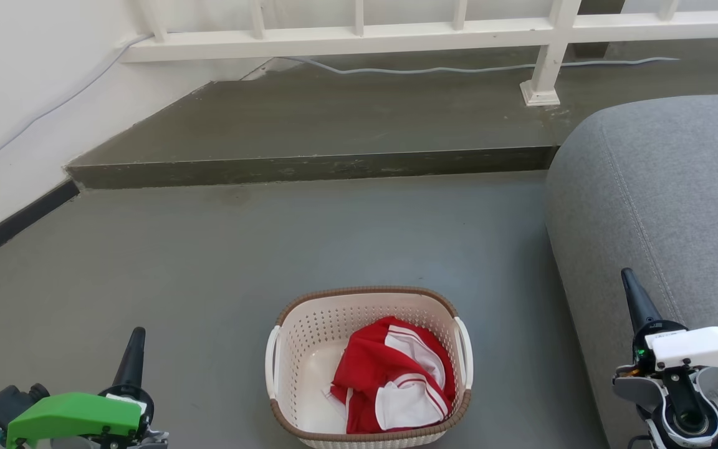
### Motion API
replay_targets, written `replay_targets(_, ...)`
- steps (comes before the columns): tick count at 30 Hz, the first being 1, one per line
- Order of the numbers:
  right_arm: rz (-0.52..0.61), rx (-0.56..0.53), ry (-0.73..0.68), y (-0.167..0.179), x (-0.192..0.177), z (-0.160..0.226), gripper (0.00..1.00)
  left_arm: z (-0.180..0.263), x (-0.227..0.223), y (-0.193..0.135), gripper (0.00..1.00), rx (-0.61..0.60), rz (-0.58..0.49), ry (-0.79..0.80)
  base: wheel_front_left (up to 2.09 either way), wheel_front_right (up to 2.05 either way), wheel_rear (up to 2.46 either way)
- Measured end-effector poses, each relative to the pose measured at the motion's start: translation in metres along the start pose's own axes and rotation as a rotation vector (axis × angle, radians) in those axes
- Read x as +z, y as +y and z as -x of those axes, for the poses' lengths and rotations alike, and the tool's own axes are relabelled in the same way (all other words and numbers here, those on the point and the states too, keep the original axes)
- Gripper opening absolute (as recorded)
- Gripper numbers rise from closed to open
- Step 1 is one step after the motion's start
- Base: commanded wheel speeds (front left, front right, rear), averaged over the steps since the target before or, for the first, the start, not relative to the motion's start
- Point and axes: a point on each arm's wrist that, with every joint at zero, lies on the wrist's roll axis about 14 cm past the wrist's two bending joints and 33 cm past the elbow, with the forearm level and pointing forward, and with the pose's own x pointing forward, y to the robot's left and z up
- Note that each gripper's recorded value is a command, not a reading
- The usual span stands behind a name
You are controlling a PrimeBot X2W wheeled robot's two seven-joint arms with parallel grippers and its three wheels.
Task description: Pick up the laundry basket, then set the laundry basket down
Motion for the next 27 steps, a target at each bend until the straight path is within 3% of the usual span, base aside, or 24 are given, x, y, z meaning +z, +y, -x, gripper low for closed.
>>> replay_targets(18,-0.275,0.07,-0.019,0.015,0.013,-0.01,0.0,-0.005,0.016,-0.003,0.0,-0.035,0.274,-0.031,0.0,0.0,0.0)
replay_targets(27,-0.344,0.078,-0.02,0.015,0.015,-0.01,0.0,-0.008,0.023,-0.006,0.0,-0.058,0.342,-0.051,0.0,0.0,0.0)
